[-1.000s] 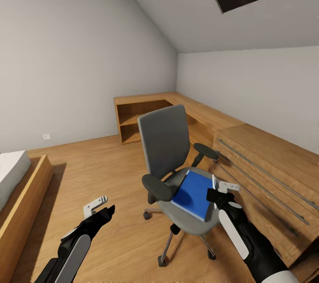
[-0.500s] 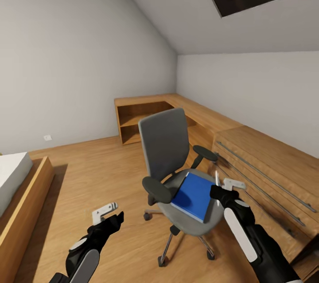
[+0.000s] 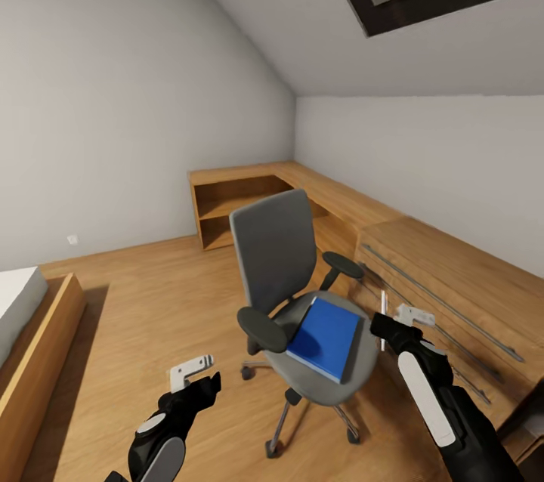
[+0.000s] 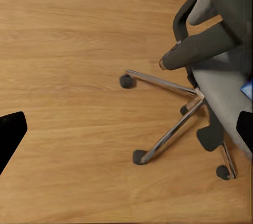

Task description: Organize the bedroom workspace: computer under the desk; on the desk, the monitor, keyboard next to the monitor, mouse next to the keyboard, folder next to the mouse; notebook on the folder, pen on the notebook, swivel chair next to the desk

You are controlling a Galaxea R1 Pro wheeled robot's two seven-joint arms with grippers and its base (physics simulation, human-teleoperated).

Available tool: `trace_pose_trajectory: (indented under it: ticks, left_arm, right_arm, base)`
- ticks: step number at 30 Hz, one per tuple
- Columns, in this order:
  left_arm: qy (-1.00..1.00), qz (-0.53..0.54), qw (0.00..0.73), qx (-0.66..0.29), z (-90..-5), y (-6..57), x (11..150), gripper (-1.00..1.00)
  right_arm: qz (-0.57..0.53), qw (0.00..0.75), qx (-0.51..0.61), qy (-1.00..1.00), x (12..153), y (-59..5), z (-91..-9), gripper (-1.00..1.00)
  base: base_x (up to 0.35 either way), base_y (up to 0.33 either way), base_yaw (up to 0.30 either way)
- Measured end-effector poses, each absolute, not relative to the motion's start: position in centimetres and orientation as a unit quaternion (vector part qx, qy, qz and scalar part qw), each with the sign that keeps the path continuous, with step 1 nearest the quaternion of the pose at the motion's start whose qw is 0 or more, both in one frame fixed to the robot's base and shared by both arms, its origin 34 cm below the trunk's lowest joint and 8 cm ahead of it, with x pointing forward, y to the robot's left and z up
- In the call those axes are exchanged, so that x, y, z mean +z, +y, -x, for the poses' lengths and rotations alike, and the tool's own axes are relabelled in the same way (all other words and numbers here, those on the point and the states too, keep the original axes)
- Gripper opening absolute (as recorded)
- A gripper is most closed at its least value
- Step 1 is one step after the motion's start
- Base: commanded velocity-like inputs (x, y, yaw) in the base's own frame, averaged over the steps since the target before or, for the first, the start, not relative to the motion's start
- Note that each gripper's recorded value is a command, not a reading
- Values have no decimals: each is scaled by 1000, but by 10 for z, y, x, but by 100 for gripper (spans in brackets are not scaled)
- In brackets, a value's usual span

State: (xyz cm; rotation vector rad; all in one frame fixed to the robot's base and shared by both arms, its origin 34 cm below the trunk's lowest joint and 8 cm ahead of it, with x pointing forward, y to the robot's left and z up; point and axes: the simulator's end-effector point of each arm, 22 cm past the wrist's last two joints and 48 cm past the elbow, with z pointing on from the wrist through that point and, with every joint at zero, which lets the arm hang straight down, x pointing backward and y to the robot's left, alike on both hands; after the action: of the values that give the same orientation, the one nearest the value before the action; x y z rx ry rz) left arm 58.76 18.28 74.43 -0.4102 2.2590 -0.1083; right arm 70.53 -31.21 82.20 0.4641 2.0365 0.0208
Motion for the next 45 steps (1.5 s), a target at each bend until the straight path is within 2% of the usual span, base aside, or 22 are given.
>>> trace_pose_trajectory:
  ticks: [10,18,27,31,45]
  left_arm:
    - [914,143,378,-33,-573,175,715,100]
    - [918,126,375,-34,-567,162,709,100]
    - [917,120,380,-32,-568,160,712,100]
    - [918,97,384,-42,-563,141,716,100]
    - [918,79,386,-50,-559,126,719,100]
  right_arm:
    - [-235,493,-3,838,820,-350,-700,-100]
    - [-279,484,-14,830,818,-388,-690,-100]
    - [-289,480,-17,828,817,-398,-687,-100]
    - [-288,476,-17,831,815,-398,-686,-100]
    - [-289,473,-17,832,813,-398,-685,-100]
  base:
    - [0,-1,-264]
    - [140,-178,-270]
    - [211,-235,-271]
    - [125,-125,-271]
    - [-26,-25,-271]
